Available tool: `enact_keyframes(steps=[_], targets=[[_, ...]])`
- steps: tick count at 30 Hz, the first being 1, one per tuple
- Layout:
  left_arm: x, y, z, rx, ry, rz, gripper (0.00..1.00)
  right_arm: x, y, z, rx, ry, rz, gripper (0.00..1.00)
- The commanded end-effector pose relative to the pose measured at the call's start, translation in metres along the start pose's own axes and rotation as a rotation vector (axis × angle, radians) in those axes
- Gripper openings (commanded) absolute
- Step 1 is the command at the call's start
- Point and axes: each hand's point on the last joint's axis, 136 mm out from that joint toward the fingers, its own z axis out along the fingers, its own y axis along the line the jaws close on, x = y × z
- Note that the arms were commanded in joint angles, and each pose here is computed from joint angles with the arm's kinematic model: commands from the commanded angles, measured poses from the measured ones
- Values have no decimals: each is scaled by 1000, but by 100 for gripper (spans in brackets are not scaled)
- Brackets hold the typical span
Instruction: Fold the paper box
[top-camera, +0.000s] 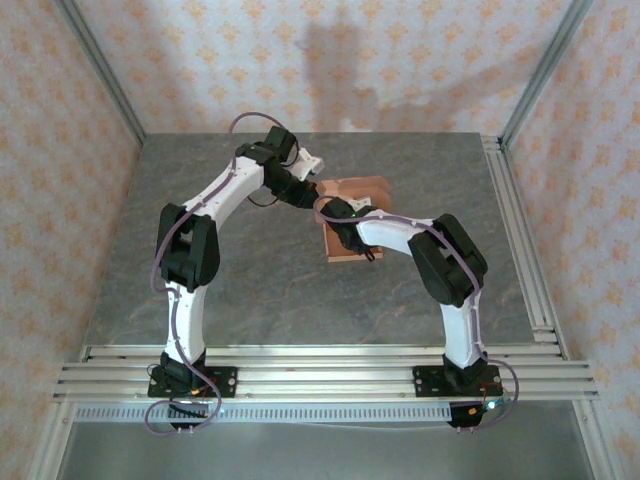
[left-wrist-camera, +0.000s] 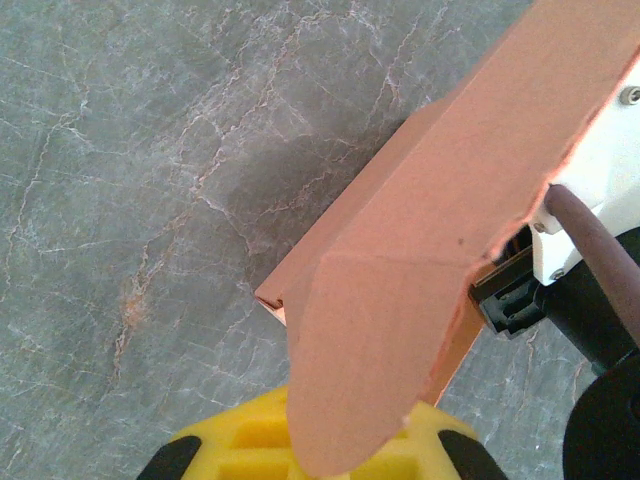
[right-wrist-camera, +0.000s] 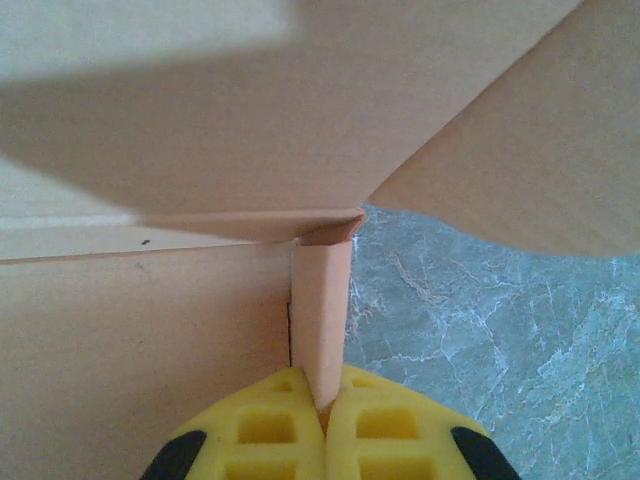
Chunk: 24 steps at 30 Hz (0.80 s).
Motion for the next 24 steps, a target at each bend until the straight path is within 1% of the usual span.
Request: enact_keyframes(steps=[1, 4, 6, 8, 9, 11, 12, 16, 20, 24], targets=[[1, -2, -9, 13, -9, 6, 0, 37, 0, 18, 13, 117, -60, 0], [2, -1, -9, 12, -5, 5, 0, 25, 10, 7, -102, 79, 6, 1], [3, -1, -9, 13, -2, 6, 0, 16, 15, 0, -185, 47, 54, 5], [4, -1, -9, 13, 1, 10, 0, 6, 19, -8, -263, 8, 92, 13], [4, -1, -8, 13, 4, 12, 0, 2, 18, -11, -282, -4, 103, 17], [7, -1, -8, 12, 15, 16, 0, -5, 16, -18, -320, -36, 109, 30], [8, 0, -8, 10, 21, 19, 0, -9, 14, -22, -325, -54, 111, 33], [11, 1, -7, 6, 44, 26, 0, -20, 0, -39, -362, -137, 136, 46], [13, 0, -7, 14, 58, 50, 0, -24, -15, -55, -439, -204, 141, 58], [13, -4, -9, 32, 73, 81, 0, -25, -34, -66, -517, -243, 152, 63]])
